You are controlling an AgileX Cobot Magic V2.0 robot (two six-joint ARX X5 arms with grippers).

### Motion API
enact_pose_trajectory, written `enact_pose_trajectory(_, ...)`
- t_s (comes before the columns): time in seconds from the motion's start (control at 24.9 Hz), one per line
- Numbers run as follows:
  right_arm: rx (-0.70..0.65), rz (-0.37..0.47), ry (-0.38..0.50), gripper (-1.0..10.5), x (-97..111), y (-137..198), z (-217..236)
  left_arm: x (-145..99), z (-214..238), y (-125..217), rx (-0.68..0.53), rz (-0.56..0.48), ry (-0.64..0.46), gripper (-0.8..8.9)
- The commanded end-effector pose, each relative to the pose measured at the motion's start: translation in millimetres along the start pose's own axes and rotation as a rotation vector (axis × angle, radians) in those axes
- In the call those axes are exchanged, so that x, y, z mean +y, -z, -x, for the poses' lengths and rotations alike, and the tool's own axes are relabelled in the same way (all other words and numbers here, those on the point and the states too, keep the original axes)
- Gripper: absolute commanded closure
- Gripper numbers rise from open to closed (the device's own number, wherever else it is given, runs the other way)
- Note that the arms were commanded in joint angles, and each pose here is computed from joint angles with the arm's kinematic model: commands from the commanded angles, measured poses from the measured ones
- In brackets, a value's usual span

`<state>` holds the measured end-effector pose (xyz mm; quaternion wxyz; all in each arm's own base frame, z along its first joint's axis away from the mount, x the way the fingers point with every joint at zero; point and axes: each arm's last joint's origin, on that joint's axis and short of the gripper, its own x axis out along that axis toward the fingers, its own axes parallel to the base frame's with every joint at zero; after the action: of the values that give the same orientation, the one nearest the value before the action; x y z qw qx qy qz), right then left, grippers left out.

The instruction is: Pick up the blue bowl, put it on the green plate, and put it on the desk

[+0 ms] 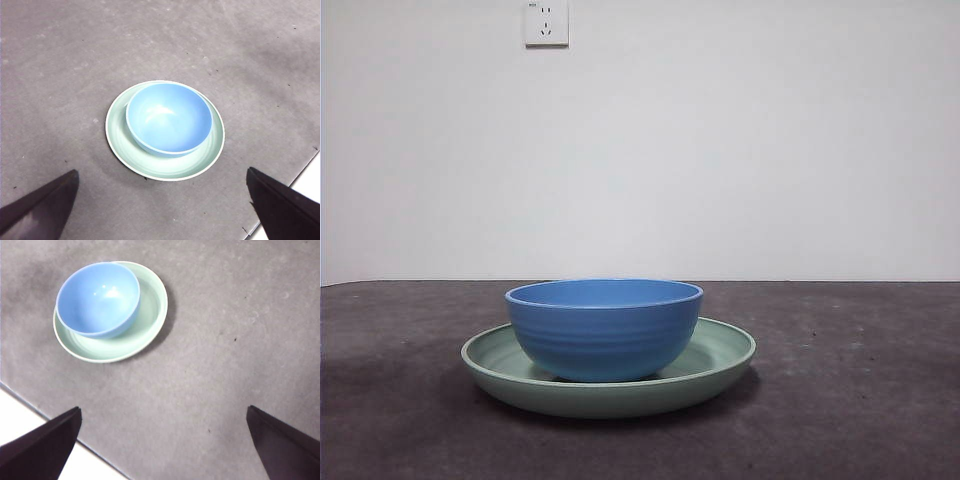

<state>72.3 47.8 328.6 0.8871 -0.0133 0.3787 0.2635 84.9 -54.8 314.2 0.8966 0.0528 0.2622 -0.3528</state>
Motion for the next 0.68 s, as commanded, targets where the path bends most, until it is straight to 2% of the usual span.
enact_pose_trajectory(0.04, -0.023, -0.007, -0.012, 4.0, 1.1, -1.1, 3.2, -0.7, 1.3, -3.9, -0.023, -0.006, 0.003, 1.38)
enact_pose_trajectory(0.12, -0.023, -0.008, -0.013, 4.0, 1.1, -1.1, 3.2, -0.7, 1.3, -3.9, -0.022, -0.005, 0.003, 1.43)
enact_pose_trajectory(0.16, -0.019, -0.008, -0.024, 4.8, 1.4, -1.0, 3.0, -0.7, 1.3, -3.7, -0.021, -0.005, 0.003, 2.68)
enact_pose_trajectory(0.2, -0.017, -0.01, -0.036, 7.8, 1.8, -1.1, 2.9, -0.7, 1.3, -3.4, -0.017, -0.003, 0.003, 5.87)
enact_pose_trajectory(0.24, -0.02, -0.013, -0.039, 9.4, 1.9, -1.4, 2.9, -0.7, 1.3, -2.9, -0.012, 0.001, 0.003, 8.07)
enact_pose_trajectory(0.28, -0.021, -0.013, -0.038, 9.1, 1.9, -1.6, 2.9, -0.7, 1.3, -3.2, -0.015, 0.0, 0.003, 7.49)
enact_pose_trajectory(0.68, -0.027, -0.013, -0.026, 9.1, 1.6, -1.7, 3.2, -0.6, 0.3, -3.4, -0.03, -0.004, 0.004, 7.53)
